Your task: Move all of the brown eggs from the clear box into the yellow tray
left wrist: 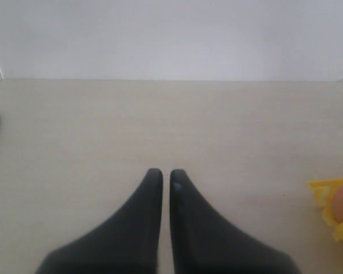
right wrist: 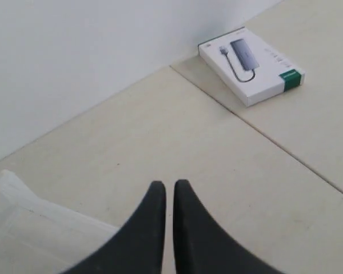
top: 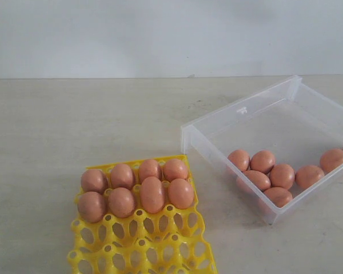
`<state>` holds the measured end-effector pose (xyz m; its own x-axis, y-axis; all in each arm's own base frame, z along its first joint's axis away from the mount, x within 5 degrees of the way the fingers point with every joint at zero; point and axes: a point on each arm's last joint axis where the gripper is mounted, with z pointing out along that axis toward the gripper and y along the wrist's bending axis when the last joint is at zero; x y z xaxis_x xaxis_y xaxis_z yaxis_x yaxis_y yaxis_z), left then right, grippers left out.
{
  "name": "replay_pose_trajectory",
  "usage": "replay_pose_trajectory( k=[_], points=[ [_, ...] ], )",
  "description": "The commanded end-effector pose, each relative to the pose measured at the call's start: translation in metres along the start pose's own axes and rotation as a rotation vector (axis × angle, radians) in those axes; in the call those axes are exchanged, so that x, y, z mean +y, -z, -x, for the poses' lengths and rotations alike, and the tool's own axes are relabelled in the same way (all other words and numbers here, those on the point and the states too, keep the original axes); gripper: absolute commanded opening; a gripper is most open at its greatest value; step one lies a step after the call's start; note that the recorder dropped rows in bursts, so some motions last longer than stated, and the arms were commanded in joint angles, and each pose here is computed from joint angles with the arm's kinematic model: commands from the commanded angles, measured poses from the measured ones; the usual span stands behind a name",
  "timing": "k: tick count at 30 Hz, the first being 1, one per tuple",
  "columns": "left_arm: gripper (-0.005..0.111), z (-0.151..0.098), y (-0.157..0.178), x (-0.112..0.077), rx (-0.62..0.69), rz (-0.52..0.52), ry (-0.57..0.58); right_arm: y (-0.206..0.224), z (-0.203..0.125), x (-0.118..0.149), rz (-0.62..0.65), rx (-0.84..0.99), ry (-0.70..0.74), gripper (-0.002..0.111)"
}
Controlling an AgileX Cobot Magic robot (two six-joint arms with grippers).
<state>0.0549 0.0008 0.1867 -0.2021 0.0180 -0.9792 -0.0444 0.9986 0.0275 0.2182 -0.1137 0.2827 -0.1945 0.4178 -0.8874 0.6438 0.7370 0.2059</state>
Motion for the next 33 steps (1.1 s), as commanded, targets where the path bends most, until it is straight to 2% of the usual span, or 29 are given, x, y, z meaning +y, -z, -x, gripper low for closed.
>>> replay_pose_trajectory(
  k=[1,4,7,8,10,11,13,18,20,22,24,25,26,28,30,33],
  points=[
    [0.004,0.001,0.0,0.0,-0.011,0.003,-0.002,0.006,0.011,0.005,0.042,-0.058,0.037,0.0],
    [0.004,0.001,0.0,0.0,-0.011,0.003,-0.002,0.012,0.011,0.025,0.259,-0.039,0.257,0.0],
    [0.004,0.001,0.0,0.0,-0.011,0.003,-0.002,0.024,0.001,0.05,0.586,-0.017,0.552,0.0],
    [0.004,0.001,0.0,0.0,-0.011,0.003,-0.002,0.031,-0.005,0.059,0.731,-0.043,0.704,0.0],
    [0.004,0.001,0.0,0.0,-0.011,0.003,-0.002,0.041,-0.011,0.067,0.885,-0.085,0.834,0.0],
    [0.004,0.001,0.0,0.0,-0.011,0.003,-0.002,0.045,-0.013,0.07,0.941,-0.088,0.845,0.0],
    [0.004,0.001,0.0,0.0,-0.011,0.003,-0.002,0.045,-0.013,0.07,0.947,-0.058,0.786,0.0],
    [0.004,0.001,0.0,0.0,-0.011,0.003,-0.002,0.048,-0.014,0.072,0.988,-0.048,0.774,0.0],
    [0.004,0.001,0.0,0.0,-0.011,0.003,-0.002,0.046,-0.013,0.071,0.96,-0.038,0.751,0.0],
    [0.004,0.001,0.0,0.0,-0.011,0.003,-0.002,0.035,-0.007,0.063,0.791,-0.046,0.729,0.0],
    [0.004,0.001,0.0,0.0,-0.011,0.003,-0.002,0.022,0.002,0.048,0.556,-0.076,0.734,0.0],
    [0.004,0.001,0.0,0.0,-0.011,0.003,-0.002,0.019,0.006,0.042,0.463,-0.083,0.712,0.0],
    [0.004,0.001,0.0,0.0,-0.011,0.003,-0.002,0.016,0.009,0.036,0.385,-0.073,0.591,0.0],
    [0.004,0.001,0.0,0.0,-0.011,0.003,-0.002,0.013,0.015,0.028,0.28,-0.049,0.197,0.0],
    [0.004,0.001,0.0,0.0,-0.011,0.003,-0.002,0.012,0.016,0.027,0.27,-0.024,-0.033,0.0],
    [0.004,0.001,0.0,0.0,-0.011,0.003,-0.002,0.014,0.015,0.032,0.334,0.033,-0.345,0.0]
  ],
)
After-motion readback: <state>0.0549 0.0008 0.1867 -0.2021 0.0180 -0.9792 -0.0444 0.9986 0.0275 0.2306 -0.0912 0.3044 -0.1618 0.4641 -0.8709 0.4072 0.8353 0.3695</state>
